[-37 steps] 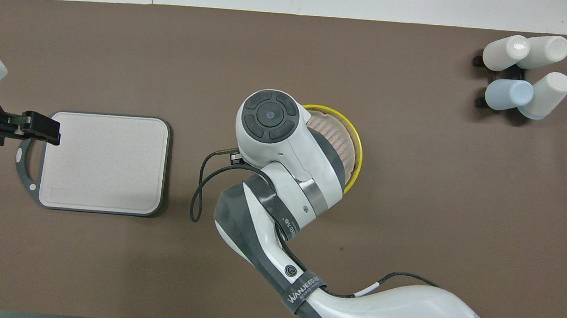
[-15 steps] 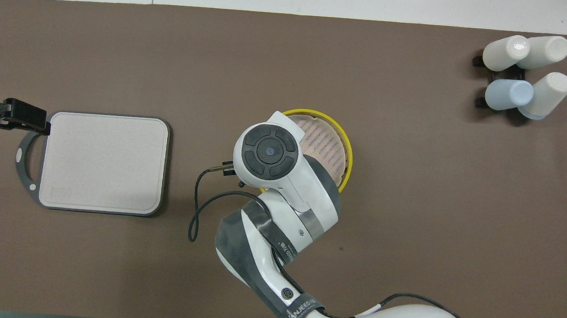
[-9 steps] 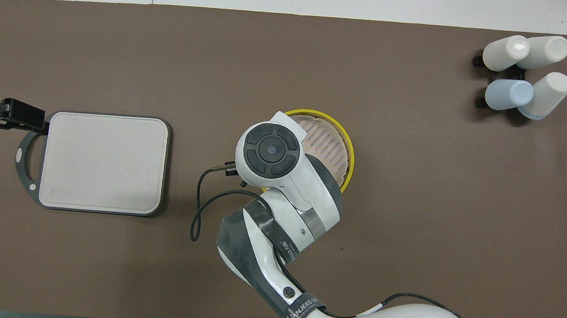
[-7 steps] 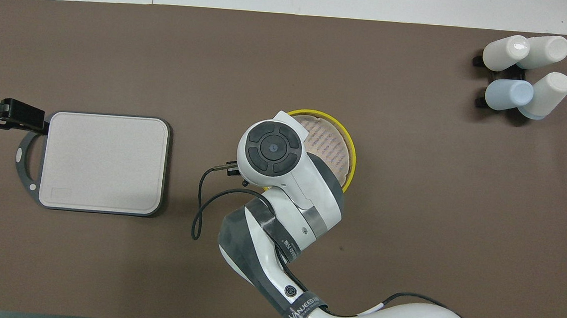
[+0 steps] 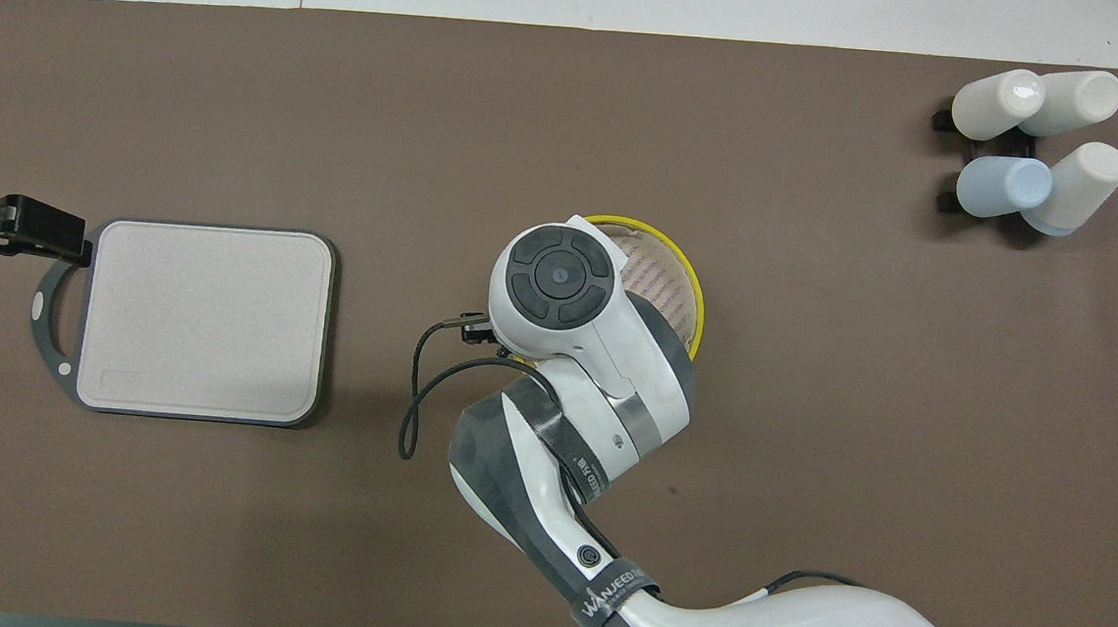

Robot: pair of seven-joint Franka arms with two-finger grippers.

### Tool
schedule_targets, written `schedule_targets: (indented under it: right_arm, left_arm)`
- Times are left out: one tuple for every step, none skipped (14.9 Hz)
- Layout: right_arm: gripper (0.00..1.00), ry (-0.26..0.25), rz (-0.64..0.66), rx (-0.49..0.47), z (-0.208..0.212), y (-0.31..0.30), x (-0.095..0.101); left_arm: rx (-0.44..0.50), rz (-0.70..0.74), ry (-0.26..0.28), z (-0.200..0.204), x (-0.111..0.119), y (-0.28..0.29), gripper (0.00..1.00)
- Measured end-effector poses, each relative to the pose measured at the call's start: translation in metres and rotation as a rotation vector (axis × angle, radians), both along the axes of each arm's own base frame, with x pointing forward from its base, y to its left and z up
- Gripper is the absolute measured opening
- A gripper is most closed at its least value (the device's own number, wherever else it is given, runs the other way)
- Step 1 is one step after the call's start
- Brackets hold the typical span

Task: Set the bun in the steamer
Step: 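Open the right gripper and withdraw it from the lidded steamer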

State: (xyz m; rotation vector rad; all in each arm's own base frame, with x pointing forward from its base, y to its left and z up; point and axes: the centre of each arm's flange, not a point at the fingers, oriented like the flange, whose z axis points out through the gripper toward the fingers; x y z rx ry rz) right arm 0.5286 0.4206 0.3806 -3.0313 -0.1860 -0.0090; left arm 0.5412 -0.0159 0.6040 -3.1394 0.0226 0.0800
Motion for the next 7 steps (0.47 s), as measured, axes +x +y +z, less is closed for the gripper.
schedule_targets:
  right_arm:
    - [0.89, -0.007, -0.003, 0.005, 0.005, -0.001, 0.002]
    - [0.98, -0.013, -0.008, 0.01, 0.013, -0.003, 0.006]
    - [1.0, -0.021, -0.017, 0.015, 0.025, -0.007, 0.012]
    - [1.0, -0.031, -0.029, 0.02, 0.038, -0.013, 0.02]
    - [1.0, -0.043, -0.046, 0.026, 0.054, -0.023, 0.028]
    - [1.0, -0.054, -0.071, 0.027, 0.071, -0.039, 0.038]
    - [1.0, -0.058, -0.1, 0.02, 0.09, -0.063, 0.048]
  left_arm:
    - [0.0, 0.0, 0.0, 0.0, 0.0, 0.0, 1.0]
    - [0.0, 0.0, 0.0, 0.0, 0.0, 0.0, 1.0]
    - [0.0, 0.0, 0.0, 0.0, 0.0, 0.0, 1.0]
    - [0.0, 0.0, -0.001, 0.0, 0.0, 0.0, 1.0]
    - [0.0, 0.0, -0.001, 0.0, 0.0, 0.0, 1.0]
    - [0.0, 0.0, -0.001, 0.0, 0.0, 0.0, 1.0]
    - [0.0, 0.0, -0.001, 0.0, 0.0, 0.0, 1.0]
